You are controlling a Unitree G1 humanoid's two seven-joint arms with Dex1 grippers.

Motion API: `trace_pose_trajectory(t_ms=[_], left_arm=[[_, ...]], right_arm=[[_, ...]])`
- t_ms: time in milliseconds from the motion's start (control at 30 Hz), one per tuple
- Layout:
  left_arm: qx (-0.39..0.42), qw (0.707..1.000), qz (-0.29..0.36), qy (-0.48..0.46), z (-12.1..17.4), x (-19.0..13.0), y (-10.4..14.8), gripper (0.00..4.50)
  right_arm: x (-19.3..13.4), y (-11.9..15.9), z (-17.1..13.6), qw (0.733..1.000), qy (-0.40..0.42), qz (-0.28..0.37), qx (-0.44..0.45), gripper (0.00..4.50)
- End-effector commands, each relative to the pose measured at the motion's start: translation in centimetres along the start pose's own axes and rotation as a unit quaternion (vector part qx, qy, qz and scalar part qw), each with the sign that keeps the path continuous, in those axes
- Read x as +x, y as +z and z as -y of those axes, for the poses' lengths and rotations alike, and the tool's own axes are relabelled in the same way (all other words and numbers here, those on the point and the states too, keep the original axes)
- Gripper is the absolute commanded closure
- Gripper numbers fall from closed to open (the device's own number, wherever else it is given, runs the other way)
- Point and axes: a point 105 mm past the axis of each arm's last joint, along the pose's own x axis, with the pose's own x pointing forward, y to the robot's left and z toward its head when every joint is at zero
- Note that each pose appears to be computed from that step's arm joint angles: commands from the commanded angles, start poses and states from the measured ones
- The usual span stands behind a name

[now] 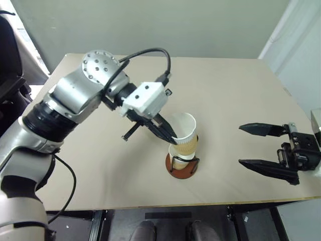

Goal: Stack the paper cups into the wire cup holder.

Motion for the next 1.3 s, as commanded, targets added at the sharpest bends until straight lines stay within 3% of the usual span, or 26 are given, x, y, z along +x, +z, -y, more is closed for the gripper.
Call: trace_pose_trajectory(t_ms=[33,367,400,467,833,867,933,1067,1200,1300], left_arm=[[0.027,0.999,-0.018,-0.026,0.4,0.8,-0.2,4.47],[0.007,0.999,-0.013,-0.038,0.6,1.3,-0.1,4.47],[0.002,0.999,-0.014,-0.04,0.6,1.4,-0.2,4.3],[0.003,0.999,-0.023,-0.039,0.6,1.5,-0.4,3.94],[0.025,0.999,-0.037,0.0,-0.5,1.3,-1.1,0.19],[0.025,0.999,-0.035,0.006,-0.6,1.1,-1.0,0.04],[0.015,0.999,-0.021,0.028,-0.9,0.3,-0.6,0.04],[-0.04,0.988,-0.003,0.149,-2.8,-4.4,-0.6,0.04],[-0.096,0.959,-0.14,0.228,-2.3,-8.6,-6.6,0.04],[-0.128,0.946,-0.177,0.238,-1.8,-8.7,-10.0,0.04]], right_arm=[[0.1,0.8,-0.4,1.0,0.003,0.001,-0.022,0.0],[0.1,0.7,-0.3,1.0,0.002,0.0,-0.021,0.0],[0.1,0.8,-0.3,1.0,0.002,0.001,-0.021,0.0],[0.2,0.8,-0.3,1.0,0.002,0.001,-0.021,0.0],[0.2,0.6,-0.3,1.0,0.003,-0.001,-0.02,0.0],[0.2,0.6,-0.3,1.0,0.004,0.0,-0.02,0.0],[0.2,0.7,-0.3,1.0,0.005,0.0,-0.02,0.0],[0.2,0.6,-0.3,1.0,0.005,0.0,-0.019,0.0],[0.2,0.5,-0.2,1.0,0.006,0.0,-0.017,0.0],[0.4,0.4,0.0,1.0,0.008,0.0,-0.016,0.0]])
